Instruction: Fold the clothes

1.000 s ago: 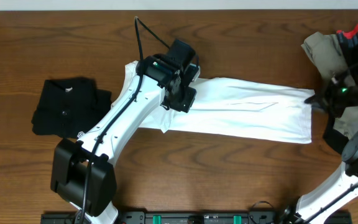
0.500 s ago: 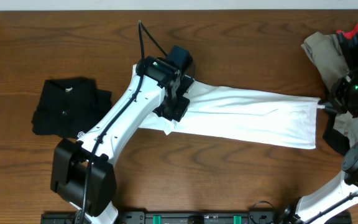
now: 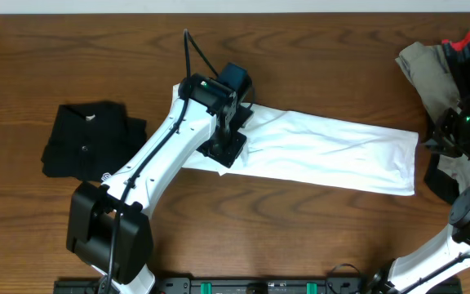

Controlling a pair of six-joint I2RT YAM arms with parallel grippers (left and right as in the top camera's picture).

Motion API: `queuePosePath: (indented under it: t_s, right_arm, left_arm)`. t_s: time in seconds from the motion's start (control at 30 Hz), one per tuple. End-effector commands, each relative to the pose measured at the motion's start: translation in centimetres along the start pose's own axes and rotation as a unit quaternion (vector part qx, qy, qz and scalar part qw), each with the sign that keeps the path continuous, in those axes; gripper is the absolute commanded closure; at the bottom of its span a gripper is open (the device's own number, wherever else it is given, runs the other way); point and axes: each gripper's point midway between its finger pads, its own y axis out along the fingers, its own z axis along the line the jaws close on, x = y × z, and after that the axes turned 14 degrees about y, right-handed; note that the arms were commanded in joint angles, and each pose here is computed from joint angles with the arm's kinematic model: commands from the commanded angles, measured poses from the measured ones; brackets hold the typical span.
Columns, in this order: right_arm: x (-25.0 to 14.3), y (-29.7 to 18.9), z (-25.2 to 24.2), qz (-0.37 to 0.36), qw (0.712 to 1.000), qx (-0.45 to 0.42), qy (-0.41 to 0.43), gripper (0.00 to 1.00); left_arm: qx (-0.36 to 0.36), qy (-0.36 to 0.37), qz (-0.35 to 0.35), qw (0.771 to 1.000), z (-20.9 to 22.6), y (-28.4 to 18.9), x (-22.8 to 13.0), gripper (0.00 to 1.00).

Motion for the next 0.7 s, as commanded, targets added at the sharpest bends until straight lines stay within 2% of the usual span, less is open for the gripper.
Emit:
queuePosePath:
  t_s: [0.0,0.13,0.27,0.33,0.43,0.5,0.67]
  right_arm:
    - [-0.3,-0.3,1.2,0.001,1.0,0.017,-0.025,0.72]
    - [-2.3,-0.2,5.5,0.031,0.988,0.102,-0.113,0.67]
    - [-3.7,0.3,8.0,0.041,0.98,0.119,-0.157,0.64]
    - [-4.2,0.7,8.9,0.041,0.977,0.117,-0.172,0.63]
    - [-4.8,1.1,9.7,0.041,0.974,0.112,-0.19,0.63]
    - [-4.9,1.3,10.1,0.039,0.973,0.108,-0.198,0.62]
    - [-5.1,1.5,10.1,0.04,0.973,0.1,-0.202,0.61]
  left_arm:
    - [0.027,-0.002,0.018,0.999,1.1,0.4,-0.6,0.33]
    - [0.067,-0.042,0.021,0.997,3.1,0.2,-0.9,0.32]
    - [0.089,-0.138,0.01,0.986,6.0,0.6,-1.5,0.33]
    - [0.063,-0.182,0.002,0.981,6.6,1.4,-1.8,0.33]
    - [-0.017,-0.208,-0.018,0.978,5.6,3.1,-1.6,0.42]
    - [-0.058,-0.215,-0.033,0.974,4.9,4.3,-1.3,0.43]
    - [-0.066,-0.233,-0.049,0.969,4.6,7.2,-1.2,0.42]
